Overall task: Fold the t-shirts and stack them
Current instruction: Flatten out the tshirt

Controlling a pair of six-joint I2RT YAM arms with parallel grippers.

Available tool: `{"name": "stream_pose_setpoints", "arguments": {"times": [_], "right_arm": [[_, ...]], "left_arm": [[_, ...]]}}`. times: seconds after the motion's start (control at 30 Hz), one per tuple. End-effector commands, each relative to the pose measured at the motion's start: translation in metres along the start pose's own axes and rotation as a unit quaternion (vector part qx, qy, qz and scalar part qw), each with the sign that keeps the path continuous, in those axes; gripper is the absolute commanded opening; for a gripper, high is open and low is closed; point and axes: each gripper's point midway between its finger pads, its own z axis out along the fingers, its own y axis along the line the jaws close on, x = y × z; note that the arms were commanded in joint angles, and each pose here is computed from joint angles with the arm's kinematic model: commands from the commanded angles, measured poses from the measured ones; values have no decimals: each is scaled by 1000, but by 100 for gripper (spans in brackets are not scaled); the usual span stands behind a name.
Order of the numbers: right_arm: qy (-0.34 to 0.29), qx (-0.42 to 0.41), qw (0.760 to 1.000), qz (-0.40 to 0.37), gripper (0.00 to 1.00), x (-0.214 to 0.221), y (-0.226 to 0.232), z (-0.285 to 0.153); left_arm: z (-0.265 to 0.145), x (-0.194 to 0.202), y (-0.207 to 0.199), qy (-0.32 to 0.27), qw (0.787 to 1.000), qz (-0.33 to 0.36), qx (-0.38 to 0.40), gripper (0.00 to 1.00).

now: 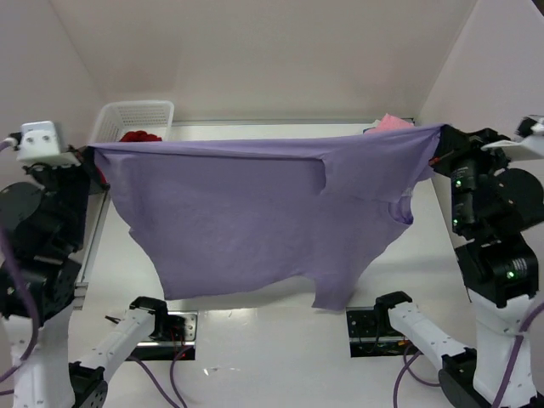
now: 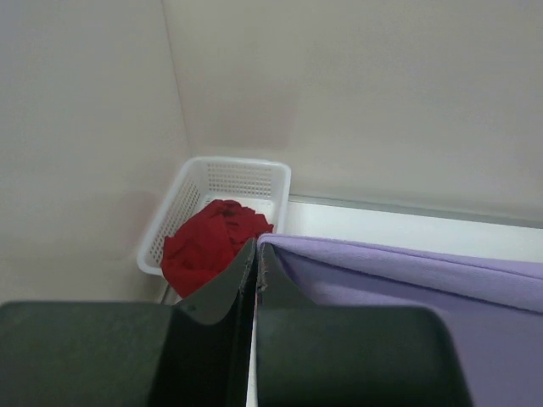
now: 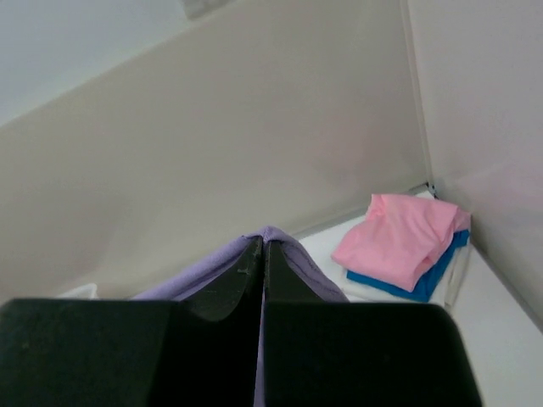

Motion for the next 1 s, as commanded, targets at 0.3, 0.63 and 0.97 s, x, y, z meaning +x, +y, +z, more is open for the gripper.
{"name": "stream_pose_setpoints", "arguments": {"times": [0.3,0.63,0.97], "right_arm": [[93,49,993,-55,0,128,-9,91],[37,33,998,-42,0,72,13,101],[-14,-5,1000,-4,0,14,-2,10]], "left_arm": [[113,87,-33,92,995,29,-24,0],[139,49,-37,57,997,31,-34,0],[33,4,-7,-16,1000,-8,-13,0]]}}
